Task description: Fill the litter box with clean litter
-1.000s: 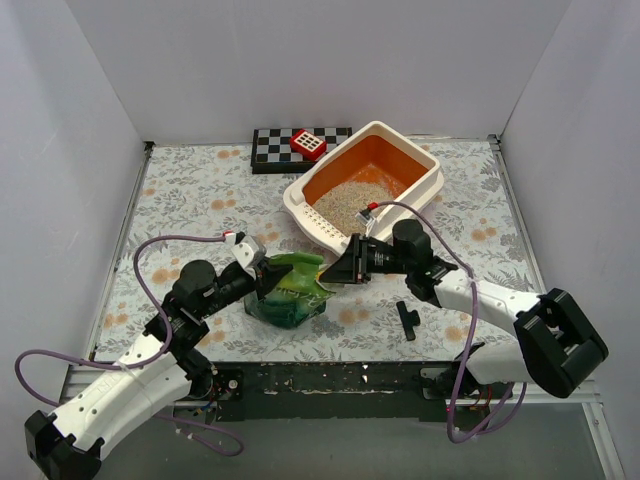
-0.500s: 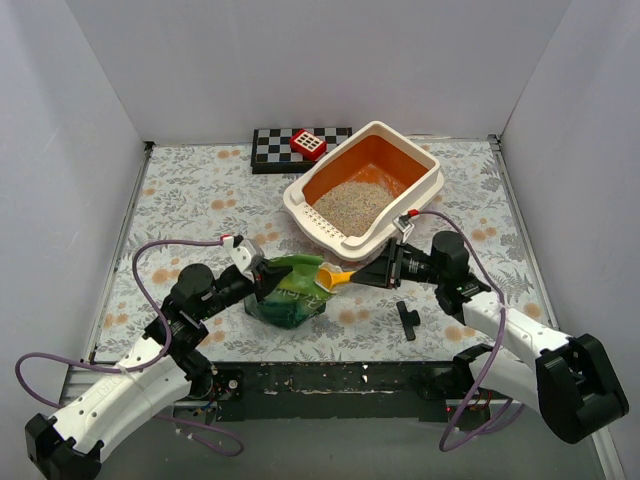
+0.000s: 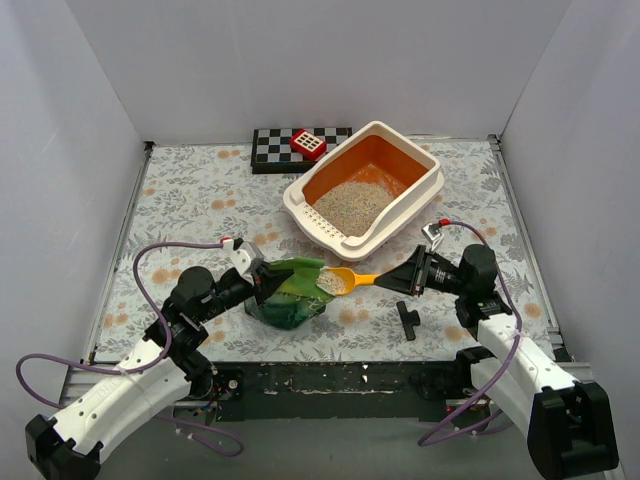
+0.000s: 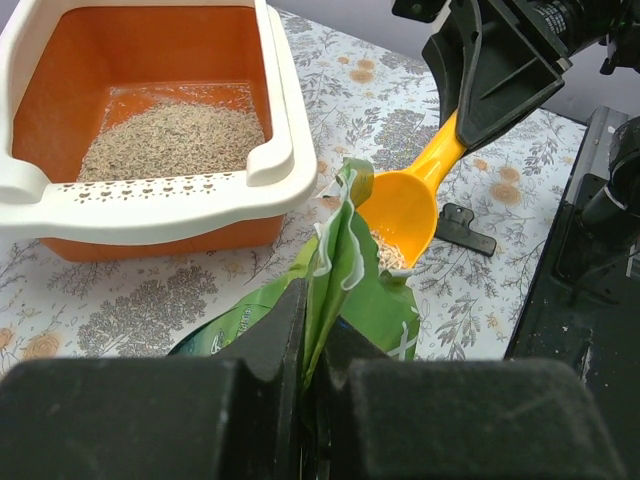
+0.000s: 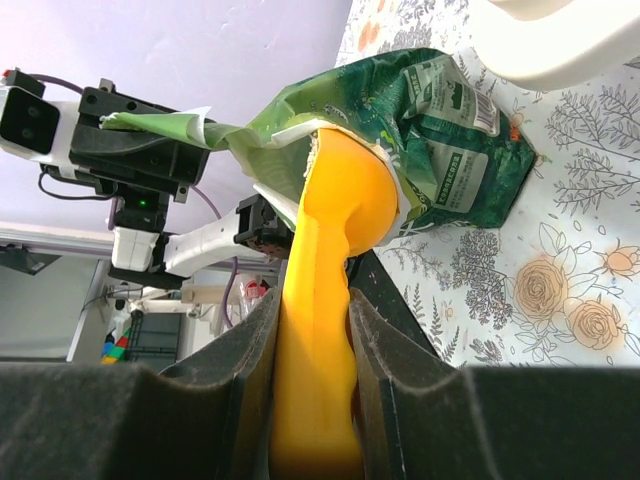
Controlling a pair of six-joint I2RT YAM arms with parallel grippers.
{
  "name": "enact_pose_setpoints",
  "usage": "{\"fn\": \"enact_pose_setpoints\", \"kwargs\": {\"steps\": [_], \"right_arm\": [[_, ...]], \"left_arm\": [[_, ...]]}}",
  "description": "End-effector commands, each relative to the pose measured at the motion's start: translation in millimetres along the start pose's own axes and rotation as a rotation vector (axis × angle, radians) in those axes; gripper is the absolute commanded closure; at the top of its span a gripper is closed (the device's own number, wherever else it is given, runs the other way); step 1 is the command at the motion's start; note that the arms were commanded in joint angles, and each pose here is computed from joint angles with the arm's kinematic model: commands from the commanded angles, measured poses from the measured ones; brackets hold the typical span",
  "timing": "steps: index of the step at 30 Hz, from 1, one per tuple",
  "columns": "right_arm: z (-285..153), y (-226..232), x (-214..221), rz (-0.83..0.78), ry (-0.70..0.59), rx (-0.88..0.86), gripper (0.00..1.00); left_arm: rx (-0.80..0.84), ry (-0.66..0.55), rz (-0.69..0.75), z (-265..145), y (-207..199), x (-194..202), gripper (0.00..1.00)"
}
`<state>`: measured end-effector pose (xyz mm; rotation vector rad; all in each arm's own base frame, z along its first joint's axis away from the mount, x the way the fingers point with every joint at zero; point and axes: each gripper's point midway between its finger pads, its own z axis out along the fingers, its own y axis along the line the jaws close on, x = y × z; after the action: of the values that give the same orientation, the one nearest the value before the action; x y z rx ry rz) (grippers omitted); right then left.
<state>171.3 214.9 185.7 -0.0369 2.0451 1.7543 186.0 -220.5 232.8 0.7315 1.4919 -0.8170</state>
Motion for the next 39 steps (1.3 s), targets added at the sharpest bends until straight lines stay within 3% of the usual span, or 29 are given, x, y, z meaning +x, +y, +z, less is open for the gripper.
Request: {"fn": "enact_pose_setpoints", "kwargs": {"steps": [1,23,39], "right_arm": [[-10,6,-2,-0.014,-0.024,-0.024,0.99],[-27,7,5,-0.008,-0.023,0.021,0.99],[-31,40,-7,-0.014,-0.07,-0.004,0.99]], "left_arm": [[-0.015,0.061,-0.023,-3,2,21,1.0],[-0.065,0.049,-0.027,-3,10,17,1.0],[-0.086,0.001,-0.03,-2,13,2,1.0]]}}
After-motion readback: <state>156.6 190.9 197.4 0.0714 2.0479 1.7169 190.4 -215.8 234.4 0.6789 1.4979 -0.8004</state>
